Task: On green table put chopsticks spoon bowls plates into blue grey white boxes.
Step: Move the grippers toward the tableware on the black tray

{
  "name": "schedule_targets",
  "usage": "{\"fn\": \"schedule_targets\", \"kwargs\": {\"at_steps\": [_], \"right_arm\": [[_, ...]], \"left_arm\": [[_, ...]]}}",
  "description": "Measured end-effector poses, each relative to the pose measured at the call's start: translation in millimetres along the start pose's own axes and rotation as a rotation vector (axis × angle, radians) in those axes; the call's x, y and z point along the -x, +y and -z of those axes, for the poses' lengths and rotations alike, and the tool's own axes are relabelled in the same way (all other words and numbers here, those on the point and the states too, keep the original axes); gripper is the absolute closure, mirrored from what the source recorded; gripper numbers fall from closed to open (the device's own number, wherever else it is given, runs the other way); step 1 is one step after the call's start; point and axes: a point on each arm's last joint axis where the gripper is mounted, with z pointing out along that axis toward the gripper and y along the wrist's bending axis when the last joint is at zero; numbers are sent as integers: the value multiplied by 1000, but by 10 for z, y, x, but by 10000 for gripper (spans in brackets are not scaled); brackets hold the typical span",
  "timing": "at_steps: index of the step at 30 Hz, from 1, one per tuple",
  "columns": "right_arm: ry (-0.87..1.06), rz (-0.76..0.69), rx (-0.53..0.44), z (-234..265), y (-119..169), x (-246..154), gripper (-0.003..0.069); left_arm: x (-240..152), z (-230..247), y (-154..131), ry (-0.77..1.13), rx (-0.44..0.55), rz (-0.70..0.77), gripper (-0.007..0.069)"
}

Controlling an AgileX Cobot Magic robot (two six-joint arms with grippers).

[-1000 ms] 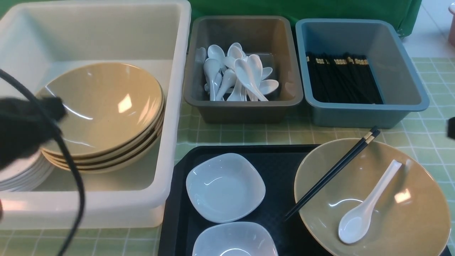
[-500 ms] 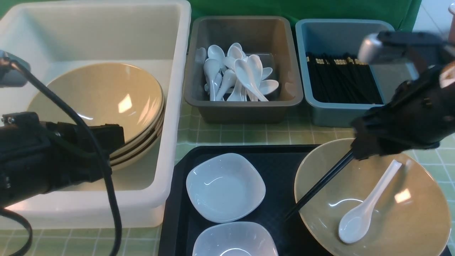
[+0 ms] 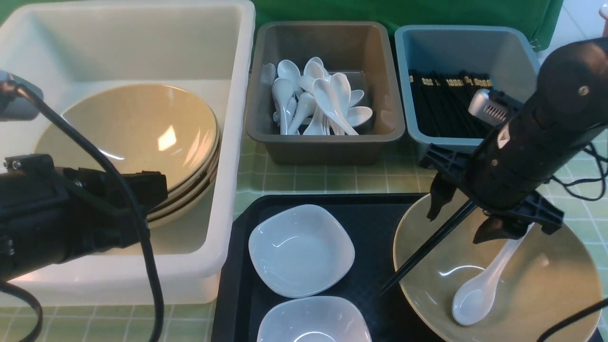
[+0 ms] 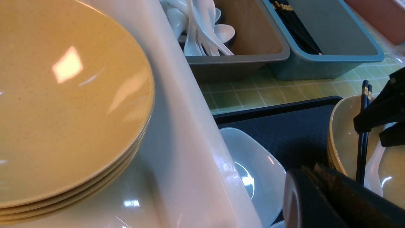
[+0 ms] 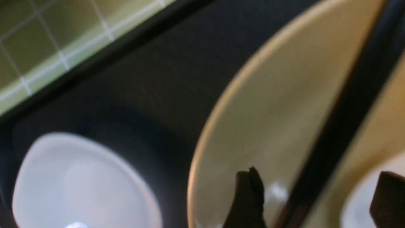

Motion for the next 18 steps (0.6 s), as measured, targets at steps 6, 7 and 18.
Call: {"fn": "schedule_targets", "kwargs": {"at_steps": [6,7,18], "right_arm": [[3,116,-10,-174,30,43,239],[3,141,-10,-174,30,43,276],[-23,463,21,36,16,7,604]], "left_arm": [[-1,0,0,1,0,0,627],[-1,0,0,1,0,0,627],[-1,0,0,1,0,2,627]]}}
